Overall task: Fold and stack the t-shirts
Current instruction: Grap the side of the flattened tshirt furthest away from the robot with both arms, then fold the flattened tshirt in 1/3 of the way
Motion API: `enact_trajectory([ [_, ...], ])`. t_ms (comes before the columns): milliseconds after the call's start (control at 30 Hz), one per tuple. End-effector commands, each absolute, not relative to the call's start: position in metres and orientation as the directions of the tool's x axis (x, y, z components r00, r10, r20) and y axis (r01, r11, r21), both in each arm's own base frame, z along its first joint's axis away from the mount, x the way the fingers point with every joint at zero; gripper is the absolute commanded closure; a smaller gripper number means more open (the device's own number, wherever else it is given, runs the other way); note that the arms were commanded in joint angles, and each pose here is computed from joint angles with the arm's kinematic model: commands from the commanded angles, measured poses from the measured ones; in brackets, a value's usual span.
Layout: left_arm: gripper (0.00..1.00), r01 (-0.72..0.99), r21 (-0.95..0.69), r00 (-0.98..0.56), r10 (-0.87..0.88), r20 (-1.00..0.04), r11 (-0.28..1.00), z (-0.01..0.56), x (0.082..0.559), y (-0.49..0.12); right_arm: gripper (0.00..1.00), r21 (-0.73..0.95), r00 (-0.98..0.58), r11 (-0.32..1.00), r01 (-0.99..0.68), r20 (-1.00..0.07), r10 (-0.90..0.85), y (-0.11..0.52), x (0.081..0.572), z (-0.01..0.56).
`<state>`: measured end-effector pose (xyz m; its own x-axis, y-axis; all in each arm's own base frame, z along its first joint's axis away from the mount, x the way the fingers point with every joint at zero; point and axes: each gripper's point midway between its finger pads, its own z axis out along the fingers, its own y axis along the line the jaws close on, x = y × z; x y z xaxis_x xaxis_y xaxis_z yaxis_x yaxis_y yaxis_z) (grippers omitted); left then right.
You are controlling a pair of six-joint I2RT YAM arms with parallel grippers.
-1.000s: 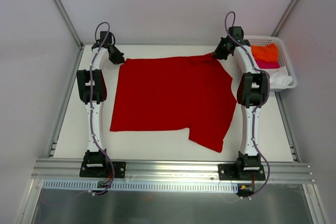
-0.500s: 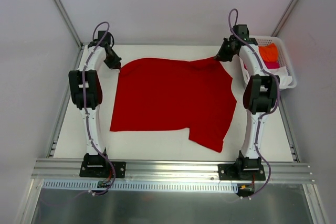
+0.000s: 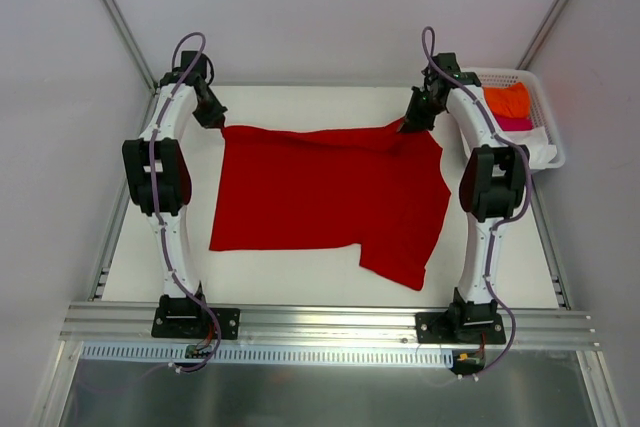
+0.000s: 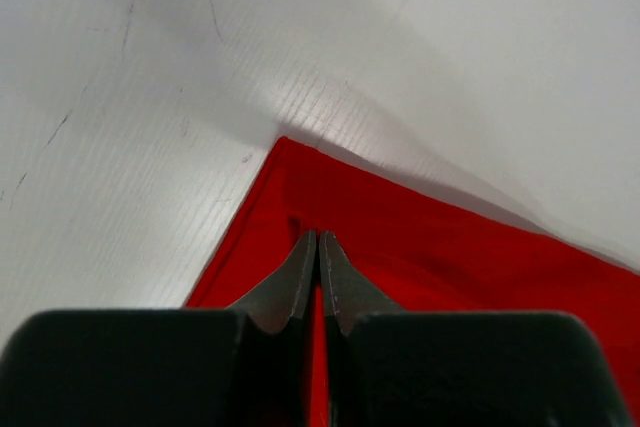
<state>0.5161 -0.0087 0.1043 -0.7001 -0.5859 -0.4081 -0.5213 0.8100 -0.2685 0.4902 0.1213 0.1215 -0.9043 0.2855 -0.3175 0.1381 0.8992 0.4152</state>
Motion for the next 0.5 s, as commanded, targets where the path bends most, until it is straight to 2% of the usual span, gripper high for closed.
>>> enact_trajectory([
  [0,1.00,-0.496,-0.234,-0.722,-0.547,-0.423,0.836,0.131,0.496,-0.010,0.99,0.417,-0.920,0.903,0.108,-0.303,0.250,0.128,0.458,0.155],
  [367,1.00,-0.459,-0.220,-0.772,-0.509,-0.380,0.861,0.142,0.468,-0.018,1.00,0.394,-0.927,0.911,0.120,-0.284,0.245,0.126,0.421,0.186],
  [467,1.00,-0.449,-0.199,-0.790,-0.491,-0.368,0.871,0.139,0.463,-0.017,0.99,0.376,-0.941,0.917,0.131,-0.244,0.235,0.123,0.407,0.182],
])
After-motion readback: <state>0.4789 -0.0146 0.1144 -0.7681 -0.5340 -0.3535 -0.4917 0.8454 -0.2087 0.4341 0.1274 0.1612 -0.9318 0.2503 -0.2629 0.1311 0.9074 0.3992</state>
